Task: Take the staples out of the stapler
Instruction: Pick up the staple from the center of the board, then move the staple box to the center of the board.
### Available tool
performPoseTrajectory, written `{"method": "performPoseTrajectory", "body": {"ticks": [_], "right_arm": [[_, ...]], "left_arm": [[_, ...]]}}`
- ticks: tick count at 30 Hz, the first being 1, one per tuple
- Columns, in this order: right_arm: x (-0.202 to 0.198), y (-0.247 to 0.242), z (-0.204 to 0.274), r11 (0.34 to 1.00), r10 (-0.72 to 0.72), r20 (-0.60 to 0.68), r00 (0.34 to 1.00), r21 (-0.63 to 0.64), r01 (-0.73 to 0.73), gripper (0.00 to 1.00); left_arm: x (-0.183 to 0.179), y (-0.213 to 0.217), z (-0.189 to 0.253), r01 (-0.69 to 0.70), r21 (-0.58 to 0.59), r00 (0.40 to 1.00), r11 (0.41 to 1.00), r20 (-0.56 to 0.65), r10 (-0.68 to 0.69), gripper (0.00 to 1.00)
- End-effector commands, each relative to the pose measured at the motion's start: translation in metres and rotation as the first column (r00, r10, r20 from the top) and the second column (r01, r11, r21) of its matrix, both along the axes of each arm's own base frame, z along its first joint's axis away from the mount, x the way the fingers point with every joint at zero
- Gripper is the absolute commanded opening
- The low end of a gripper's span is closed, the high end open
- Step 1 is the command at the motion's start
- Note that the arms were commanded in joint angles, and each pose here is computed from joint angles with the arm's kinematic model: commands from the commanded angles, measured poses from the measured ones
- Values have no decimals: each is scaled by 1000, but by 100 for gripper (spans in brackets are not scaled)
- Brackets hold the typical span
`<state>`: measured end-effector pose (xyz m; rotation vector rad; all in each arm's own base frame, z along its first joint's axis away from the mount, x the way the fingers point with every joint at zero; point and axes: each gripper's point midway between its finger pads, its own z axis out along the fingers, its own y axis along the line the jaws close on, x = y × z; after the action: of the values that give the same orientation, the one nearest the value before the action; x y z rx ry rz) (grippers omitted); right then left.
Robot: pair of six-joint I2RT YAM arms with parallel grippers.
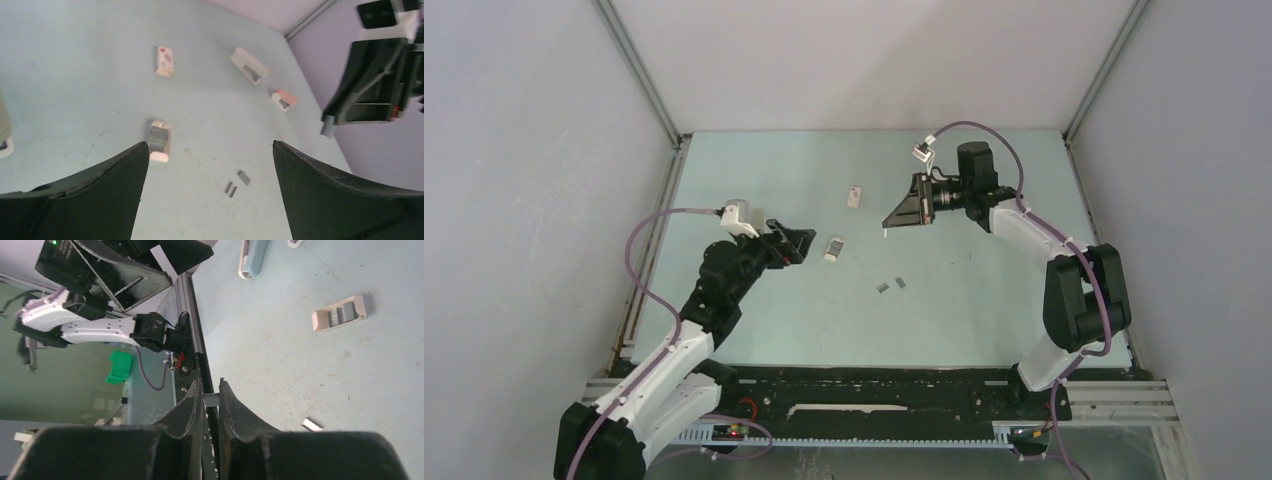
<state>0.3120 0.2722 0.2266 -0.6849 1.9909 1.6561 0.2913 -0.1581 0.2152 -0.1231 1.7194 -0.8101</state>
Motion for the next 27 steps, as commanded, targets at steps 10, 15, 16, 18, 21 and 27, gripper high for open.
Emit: {"method": "performPoseTrajectory", "body": {"ticks": [10, 15, 16, 18, 21, 27], "right_arm": [[2, 12, -10, 992, 23, 170, 985, -126, -2, 13], [2, 14, -16, 988, 31, 193, 981, -156, -1, 13], [2, 14, -17, 987, 33, 197, 980, -161, -1, 13], [1, 15, -18, 986, 37, 201, 979, -167, -3, 13], [0, 16, -20, 984, 37, 193, 980, -178, -2, 13], [0, 20, -25, 980, 57, 221, 974, -201, -12, 13]], "left_arm": [[8, 20, -46, -115, 0, 980, 993, -160, 114, 98], [8, 20, -49, -117, -2, 979, 993, -167, 115, 98], [8, 21, -48, -118, -3, 979, 993, -165, 116, 98], [8, 21, -48, -120, -3, 979, 993, -166, 117, 98], [7, 22, -50, -122, -1, 978, 993, -170, 120, 98], [7, 24, -51, -126, -3, 977, 992, -172, 124, 98]]}}
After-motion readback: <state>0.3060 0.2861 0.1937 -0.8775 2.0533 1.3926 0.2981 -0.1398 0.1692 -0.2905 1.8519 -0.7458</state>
